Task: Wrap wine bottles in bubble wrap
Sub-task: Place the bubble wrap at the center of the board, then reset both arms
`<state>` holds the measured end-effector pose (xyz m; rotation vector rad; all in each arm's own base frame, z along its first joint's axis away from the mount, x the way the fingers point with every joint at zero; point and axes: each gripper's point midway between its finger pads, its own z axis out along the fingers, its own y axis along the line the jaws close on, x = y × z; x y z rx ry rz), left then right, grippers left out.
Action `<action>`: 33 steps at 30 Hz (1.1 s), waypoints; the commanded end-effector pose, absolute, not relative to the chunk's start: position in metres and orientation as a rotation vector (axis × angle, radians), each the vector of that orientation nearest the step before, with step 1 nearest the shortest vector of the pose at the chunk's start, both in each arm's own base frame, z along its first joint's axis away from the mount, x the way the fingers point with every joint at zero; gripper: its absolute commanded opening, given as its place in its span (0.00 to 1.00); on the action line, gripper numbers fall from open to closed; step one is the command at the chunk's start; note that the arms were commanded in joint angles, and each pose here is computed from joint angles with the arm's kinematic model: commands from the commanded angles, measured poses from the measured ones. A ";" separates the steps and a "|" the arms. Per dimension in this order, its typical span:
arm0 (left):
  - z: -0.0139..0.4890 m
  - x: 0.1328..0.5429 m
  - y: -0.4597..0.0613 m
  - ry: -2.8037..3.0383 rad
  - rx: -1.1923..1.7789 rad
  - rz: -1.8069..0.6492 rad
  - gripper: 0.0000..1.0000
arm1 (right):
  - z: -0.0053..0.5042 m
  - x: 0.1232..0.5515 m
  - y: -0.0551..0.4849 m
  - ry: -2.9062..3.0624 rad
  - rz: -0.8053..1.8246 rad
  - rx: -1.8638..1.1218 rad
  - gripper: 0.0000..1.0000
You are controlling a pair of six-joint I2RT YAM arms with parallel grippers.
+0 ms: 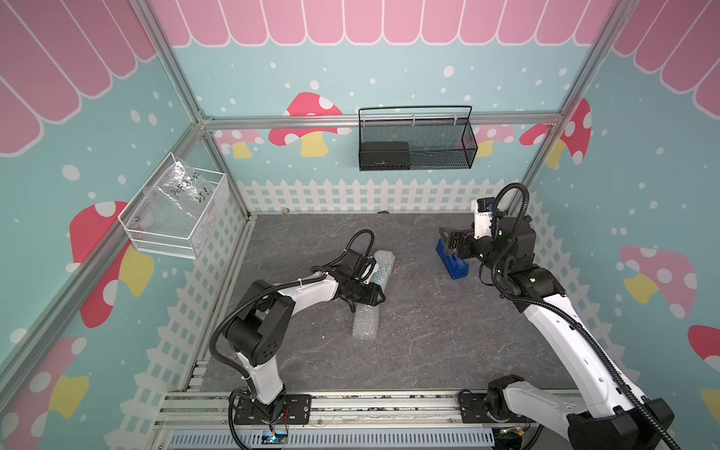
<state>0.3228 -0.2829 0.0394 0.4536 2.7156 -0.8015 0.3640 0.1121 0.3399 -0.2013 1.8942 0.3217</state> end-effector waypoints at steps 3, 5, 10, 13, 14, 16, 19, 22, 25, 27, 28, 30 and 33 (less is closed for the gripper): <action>0.048 0.351 -0.307 2.641 0.389 -0.889 0.59 | 0.351 0.366 0.105 1.860 0.306 -0.226 1.00; 0.041 0.345 -0.305 2.680 0.392 -0.889 1.00 | 0.354 0.367 0.102 1.849 0.301 -0.224 1.00; 0.072 0.328 -0.280 2.709 0.410 -0.856 1.00 | 0.355 0.370 0.095 1.844 0.279 -0.220 1.00; 0.109 0.327 -0.241 2.685 0.382 -0.730 1.00 | 0.347 0.375 0.085 1.849 0.227 -0.203 1.00; 0.126 0.330 -0.225 2.655 0.349 -0.687 1.00 | 0.343 0.377 0.079 1.851 0.198 -0.187 1.00; 0.169 0.347 -0.178 2.530 0.205 -0.571 1.00 | 0.333 0.382 0.063 1.843 0.108 -0.128 1.00; 0.226 0.373 -0.100 2.240 -0.021 -0.266 1.00 | 0.300 0.384 0.034 1.803 -0.043 -0.018 1.00; 0.243 0.376 -0.034 1.928 -0.183 0.063 1.00 | 0.265 0.382 0.028 1.728 -0.097 -0.044 1.00; 0.221 0.363 0.012 1.745 -0.301 0.190 1.00 | 0.227 0.375 0.052 1.693 -0.056 -0.237 1.00; 0.196 0.356 0.032 1.734 -0.350 0.203 1.00 | 0.206 0.372 0.038 1.724 -0.087 -0.148 1.00; 0.185 0.355 0.032 1.748 -0.322 0.190 1.00 | 0.201 0.370 0.033 1.719 -0.102 -0.116 1.00; 0.167 0.358 0.032 1.743 -0.318 0.178 1.00 | 0.187 0.360 0.026 1.692 -0.143 -0.106 1.00; 0.145 0.375 0.025 1.786 -0.236 0.175 1.00 | 0.169 0.345 0.016 1.662 -0.202 -0.097 1.00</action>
